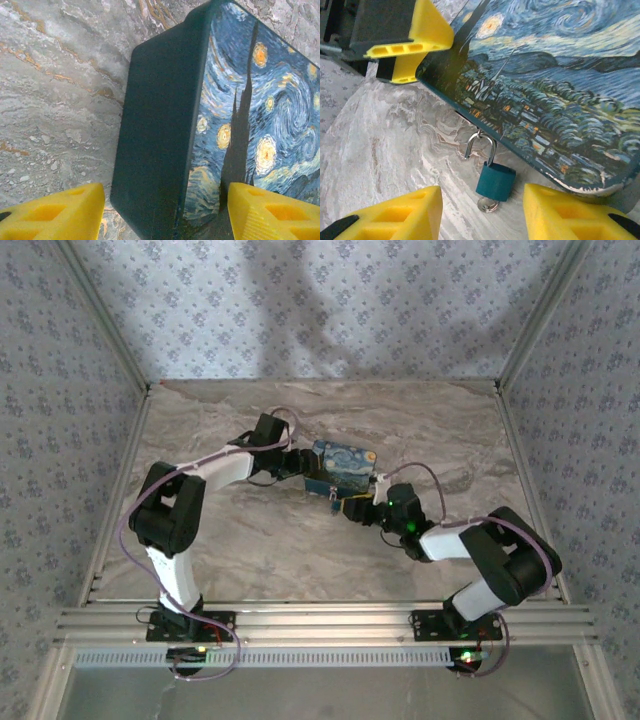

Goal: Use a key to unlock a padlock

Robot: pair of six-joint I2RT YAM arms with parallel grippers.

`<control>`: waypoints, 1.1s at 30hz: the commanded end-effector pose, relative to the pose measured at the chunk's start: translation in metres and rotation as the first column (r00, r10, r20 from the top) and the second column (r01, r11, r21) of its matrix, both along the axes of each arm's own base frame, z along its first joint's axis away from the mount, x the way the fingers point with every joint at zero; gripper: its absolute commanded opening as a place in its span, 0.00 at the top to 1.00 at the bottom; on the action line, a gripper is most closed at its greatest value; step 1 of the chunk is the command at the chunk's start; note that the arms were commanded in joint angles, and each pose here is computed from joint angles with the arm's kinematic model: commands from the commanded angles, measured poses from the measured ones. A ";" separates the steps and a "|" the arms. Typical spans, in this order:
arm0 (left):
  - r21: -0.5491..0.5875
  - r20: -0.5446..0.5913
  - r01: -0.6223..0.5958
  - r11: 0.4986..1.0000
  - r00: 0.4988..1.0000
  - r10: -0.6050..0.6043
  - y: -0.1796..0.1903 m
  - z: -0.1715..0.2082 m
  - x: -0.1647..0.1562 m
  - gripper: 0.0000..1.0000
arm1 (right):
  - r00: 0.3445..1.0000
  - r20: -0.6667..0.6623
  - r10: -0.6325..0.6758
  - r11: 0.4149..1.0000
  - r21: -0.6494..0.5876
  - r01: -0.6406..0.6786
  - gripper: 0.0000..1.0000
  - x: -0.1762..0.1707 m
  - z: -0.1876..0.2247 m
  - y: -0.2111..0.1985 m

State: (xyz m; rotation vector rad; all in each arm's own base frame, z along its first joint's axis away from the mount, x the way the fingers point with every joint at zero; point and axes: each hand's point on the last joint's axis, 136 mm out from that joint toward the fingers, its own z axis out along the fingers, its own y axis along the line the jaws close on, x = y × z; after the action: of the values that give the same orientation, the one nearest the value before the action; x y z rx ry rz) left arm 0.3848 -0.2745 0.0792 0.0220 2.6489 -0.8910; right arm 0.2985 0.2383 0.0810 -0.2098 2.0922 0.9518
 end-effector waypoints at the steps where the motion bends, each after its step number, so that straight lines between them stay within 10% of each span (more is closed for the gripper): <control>1: 0.080 -0.054 -0.014 0.997 0.998 0.019 0.014 -0.018 -0.027 0.36 | 0.999 0.031 0.029 0.999 0.025 -0.030 0.52 0.014 0.017 0.003; 17: 0.042 0.003 -0.050 0.998 0.999 0.050 0.017 0.007 -0.057 0.34 | 0.998 0.055 0.012 0.999 0.031 -0.013 0.49 0.022 0.019 -0.019; 33: -0.122 0.143 0.047 0.991 0.989 -0.029 -0.016 0.093 -0.054 0.40 | 0.990 0.024 0.136 0.983 0.121 -0.138 0.16 0.016 0.024 -0.006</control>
State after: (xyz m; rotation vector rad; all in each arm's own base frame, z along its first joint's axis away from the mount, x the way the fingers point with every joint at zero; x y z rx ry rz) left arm 0.3320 -0.2744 0.1641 0.0459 2.4677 -0.9533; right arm 0.3087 0.2206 0.0961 -0.2747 2.0453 1.0886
